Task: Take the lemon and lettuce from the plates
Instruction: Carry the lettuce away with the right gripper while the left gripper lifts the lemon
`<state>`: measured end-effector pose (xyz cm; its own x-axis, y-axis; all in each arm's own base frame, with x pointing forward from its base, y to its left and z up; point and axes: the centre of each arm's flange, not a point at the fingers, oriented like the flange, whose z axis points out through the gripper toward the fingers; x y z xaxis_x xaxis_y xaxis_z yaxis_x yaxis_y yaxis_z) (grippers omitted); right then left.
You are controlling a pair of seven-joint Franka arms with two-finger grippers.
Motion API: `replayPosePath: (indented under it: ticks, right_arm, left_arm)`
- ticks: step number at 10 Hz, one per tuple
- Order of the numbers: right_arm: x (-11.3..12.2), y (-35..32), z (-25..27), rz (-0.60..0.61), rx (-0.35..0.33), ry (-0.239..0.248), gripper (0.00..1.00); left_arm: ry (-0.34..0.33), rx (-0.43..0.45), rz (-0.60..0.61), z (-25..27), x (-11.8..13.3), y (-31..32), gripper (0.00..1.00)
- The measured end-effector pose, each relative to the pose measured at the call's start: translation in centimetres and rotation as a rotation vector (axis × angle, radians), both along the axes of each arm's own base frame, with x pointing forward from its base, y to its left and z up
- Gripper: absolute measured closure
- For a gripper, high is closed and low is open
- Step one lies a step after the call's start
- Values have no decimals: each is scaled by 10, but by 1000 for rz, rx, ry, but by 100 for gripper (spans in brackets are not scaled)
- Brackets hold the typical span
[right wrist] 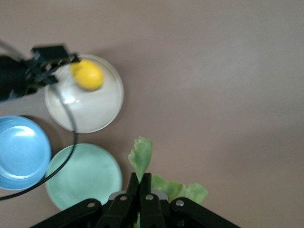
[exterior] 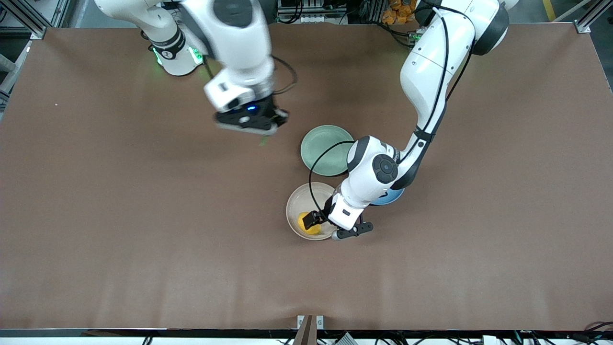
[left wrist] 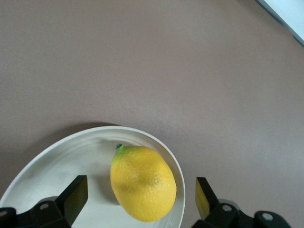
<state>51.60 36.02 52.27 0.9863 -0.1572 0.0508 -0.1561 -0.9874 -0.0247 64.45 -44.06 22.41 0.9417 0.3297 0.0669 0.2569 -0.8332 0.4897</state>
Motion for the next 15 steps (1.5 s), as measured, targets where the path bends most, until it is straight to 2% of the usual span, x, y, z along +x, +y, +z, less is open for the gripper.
replayPosePath:
  ticks: [3,5,7,10,12,13,15]
  right_arm:
    - [56,-161,-32,127,-10,54,96]
    - [76,-268,-91,194,-19,26,96]
    - [76,-346,-159,193,-39,-12,96]
    - [83,-366,-252,179,-61,-22,96]
    - [90,-372,-294,171,-70,-19,96]
    - [92,-379,-299,161,-72,-16,86]
    - [102,-381,-288,157,-75,-42,61]
  left_arm:
    - [-5,3,-14,-15,-10,-13,0]
    - [0,6,-17,-19,-13,-15,0]
    - [2,9,-18,-22,-13,-15,0]
    - [10,13,-19,-29,-15,-15,0]
    - [12,15,-23,-31,-17,-17,0]
    - [14,16,-26,-33,-18,-19,0]
    - [10,15,-29,-33,-20,-22,31]
